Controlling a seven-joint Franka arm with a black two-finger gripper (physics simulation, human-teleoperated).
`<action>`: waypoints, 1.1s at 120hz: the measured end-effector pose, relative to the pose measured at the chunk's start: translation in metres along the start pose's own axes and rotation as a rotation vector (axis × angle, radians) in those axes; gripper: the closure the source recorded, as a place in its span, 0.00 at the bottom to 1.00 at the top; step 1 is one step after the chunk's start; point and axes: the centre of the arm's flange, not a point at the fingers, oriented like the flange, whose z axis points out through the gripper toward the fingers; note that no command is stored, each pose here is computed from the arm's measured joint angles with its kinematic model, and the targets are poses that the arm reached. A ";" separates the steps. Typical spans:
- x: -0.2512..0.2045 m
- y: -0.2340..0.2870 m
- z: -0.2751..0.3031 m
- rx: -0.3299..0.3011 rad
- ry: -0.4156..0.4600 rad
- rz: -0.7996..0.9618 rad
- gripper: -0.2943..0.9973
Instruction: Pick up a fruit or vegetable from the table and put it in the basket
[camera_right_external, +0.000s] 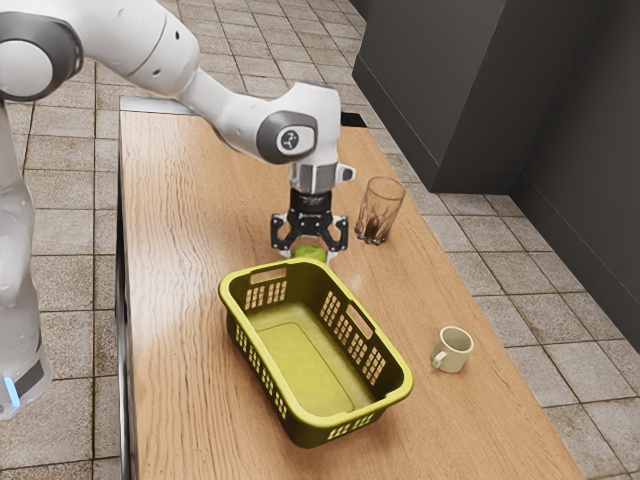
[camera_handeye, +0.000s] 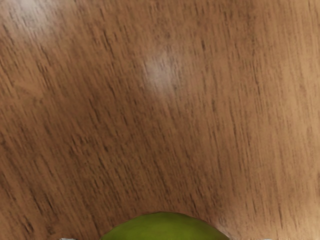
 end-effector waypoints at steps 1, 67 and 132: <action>0.000 0.000 -0.001 -0.001 0.001 0.001 0.48; -0.198 0.014 -0.111 -0.192 0.080 0.372 0.49; -0.250 0.038 -0.087 -0.160 0.055 0.331 0.25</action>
